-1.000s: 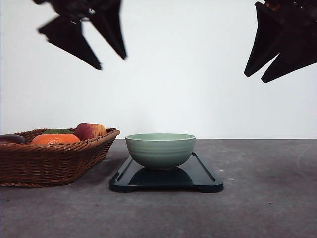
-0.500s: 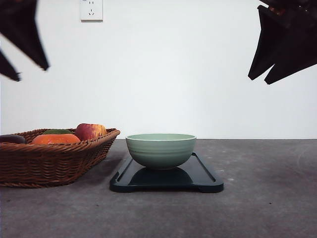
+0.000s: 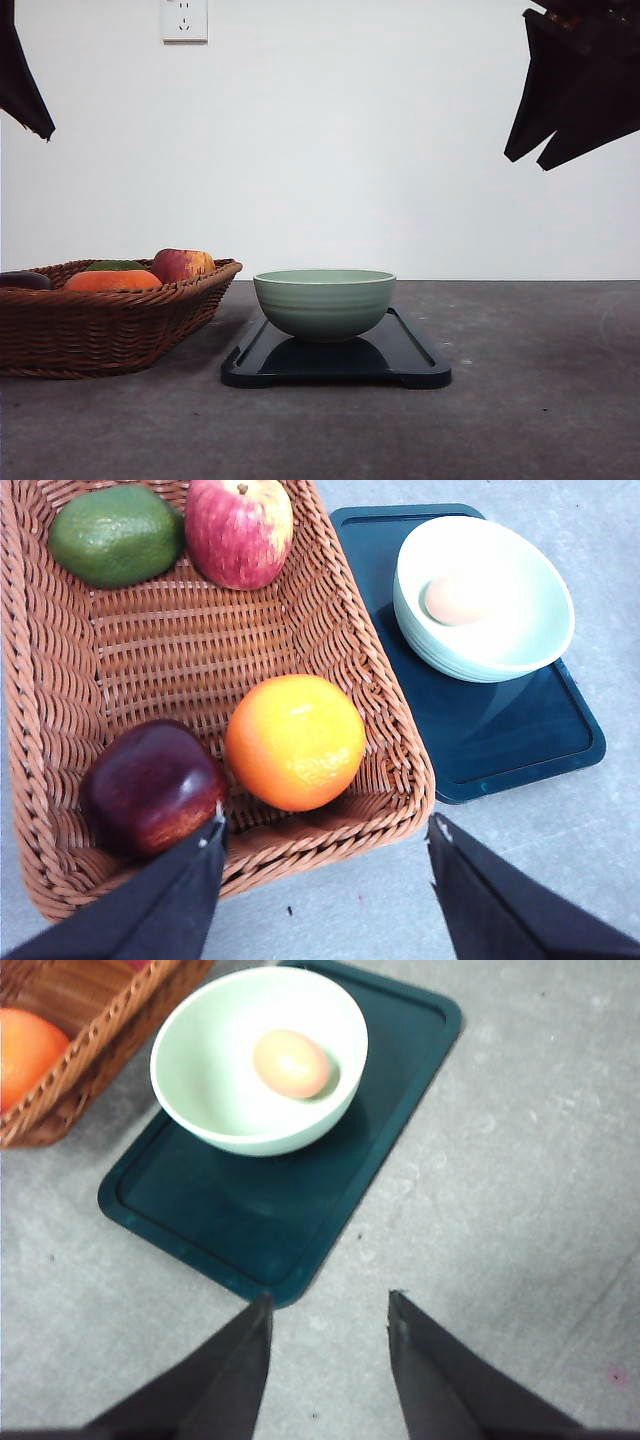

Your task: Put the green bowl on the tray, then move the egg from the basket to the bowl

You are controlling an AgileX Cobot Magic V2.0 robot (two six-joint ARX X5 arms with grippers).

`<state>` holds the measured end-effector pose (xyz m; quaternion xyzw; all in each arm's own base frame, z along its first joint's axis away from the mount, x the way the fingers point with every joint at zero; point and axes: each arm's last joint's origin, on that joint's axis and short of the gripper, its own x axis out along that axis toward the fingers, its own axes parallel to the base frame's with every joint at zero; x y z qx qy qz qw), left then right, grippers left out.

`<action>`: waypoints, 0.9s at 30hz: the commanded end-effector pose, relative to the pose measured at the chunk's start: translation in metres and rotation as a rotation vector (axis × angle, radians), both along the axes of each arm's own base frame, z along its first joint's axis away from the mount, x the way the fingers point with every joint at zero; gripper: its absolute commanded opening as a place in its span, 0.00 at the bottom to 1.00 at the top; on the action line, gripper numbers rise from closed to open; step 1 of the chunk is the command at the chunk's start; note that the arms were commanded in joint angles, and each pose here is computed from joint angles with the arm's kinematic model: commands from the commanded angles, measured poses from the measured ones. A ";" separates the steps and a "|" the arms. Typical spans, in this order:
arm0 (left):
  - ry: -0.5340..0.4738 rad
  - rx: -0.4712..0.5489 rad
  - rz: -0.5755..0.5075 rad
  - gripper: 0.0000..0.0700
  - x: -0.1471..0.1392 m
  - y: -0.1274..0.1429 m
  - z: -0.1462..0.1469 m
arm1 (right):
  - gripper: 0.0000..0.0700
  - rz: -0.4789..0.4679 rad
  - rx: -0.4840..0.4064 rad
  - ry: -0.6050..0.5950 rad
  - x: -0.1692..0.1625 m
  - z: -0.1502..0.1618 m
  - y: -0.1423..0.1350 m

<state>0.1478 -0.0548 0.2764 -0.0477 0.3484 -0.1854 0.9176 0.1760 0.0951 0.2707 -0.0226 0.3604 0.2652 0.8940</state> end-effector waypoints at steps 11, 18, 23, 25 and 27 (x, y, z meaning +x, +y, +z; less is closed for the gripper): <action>-0.013 -0.012 0.000 0.00 0.001 -0.001 0.003 | 0.01 0.014 0.003 -0.010 0.001 0.000 0.002; -0.013 -0.012 0.000 0.00 0.001 -0.001 0.003 | 0.01 0.014 0.003 -0.010 0.001 0.000 0.002; -0.013 -0.012 0.000 0.00 0.001 -0.001 0.003 | 0.01 0.013 0.003 -0.010 0.001 0.000 0.002; -0.019 -0.011 -0.001 0.00 0.000 -0.001 0.003 | 0.01 0.014 0.003 -0.010 0.001 0.000 0.002; -0.060 0.032 -0.028 0.00 -0.002 0.002 0.005 | 0.01 0.014 0.003 -0.010 0.001 0.000 0.002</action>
